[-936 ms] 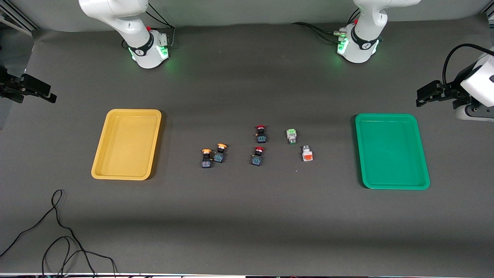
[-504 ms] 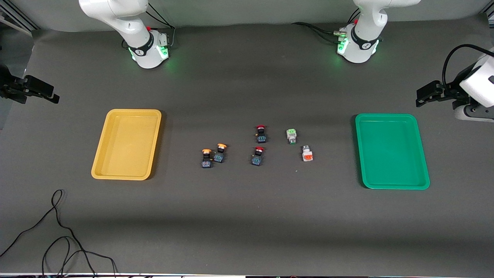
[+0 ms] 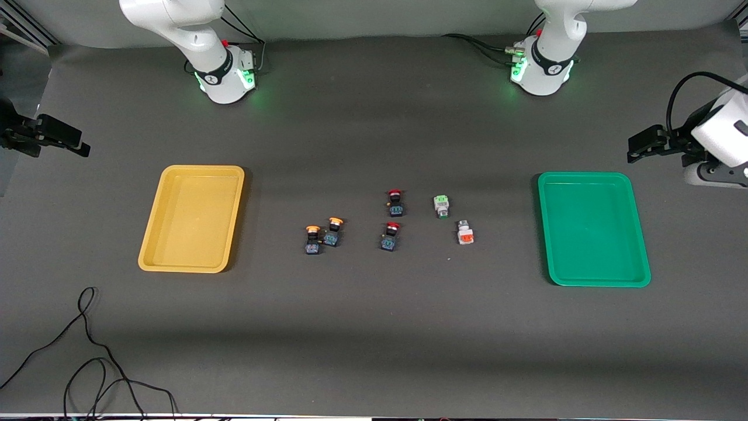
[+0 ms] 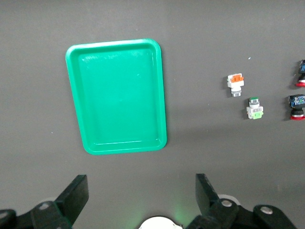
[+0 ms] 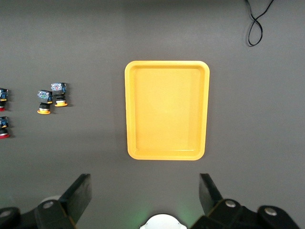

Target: Place green and yellow buttons in trays

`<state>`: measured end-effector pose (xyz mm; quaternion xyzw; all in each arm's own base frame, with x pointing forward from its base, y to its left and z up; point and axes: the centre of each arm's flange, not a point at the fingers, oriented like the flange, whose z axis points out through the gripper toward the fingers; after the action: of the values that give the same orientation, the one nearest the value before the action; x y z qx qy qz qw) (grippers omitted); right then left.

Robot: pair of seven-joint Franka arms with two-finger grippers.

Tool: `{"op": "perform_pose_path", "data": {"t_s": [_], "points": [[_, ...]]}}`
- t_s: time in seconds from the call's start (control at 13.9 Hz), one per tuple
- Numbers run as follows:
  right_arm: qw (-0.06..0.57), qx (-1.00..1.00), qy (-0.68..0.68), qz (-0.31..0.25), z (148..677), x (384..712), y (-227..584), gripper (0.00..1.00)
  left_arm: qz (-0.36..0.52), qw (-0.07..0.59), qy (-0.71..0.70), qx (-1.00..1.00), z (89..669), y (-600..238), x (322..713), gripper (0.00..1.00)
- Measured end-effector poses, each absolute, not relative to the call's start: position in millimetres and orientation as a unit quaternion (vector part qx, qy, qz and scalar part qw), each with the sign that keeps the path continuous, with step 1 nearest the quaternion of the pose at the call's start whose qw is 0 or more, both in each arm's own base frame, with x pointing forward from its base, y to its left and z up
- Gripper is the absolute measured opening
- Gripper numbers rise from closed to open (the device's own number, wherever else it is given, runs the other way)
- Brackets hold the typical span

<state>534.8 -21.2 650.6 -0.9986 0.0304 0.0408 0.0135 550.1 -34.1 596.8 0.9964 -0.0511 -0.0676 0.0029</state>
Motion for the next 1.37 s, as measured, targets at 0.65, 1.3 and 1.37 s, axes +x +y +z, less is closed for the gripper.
{"op": "perform_pose_path", "data": {"t_s": [0.65,1.3,1.37], "points": [[0.009,-0.995,0.033,0.089,602.7,559.5,-21.0,1.0,-0.062,-0.017,-0.016,0.998,532.7,-224.8,511.4,1.0],[0.005,-0.994,0.006,0.106,583.6,572.4,11.9,1.0,-0.011,0.009,0.028,1.0,443.8,-350.1,446.1,1.0],[0.004,-0.994,0.002,0.108,580.8,574.2,21.5,1.0,-0.01,0.011,0.033,0.999,422.6,-348.6,447.6,1.0]]}}
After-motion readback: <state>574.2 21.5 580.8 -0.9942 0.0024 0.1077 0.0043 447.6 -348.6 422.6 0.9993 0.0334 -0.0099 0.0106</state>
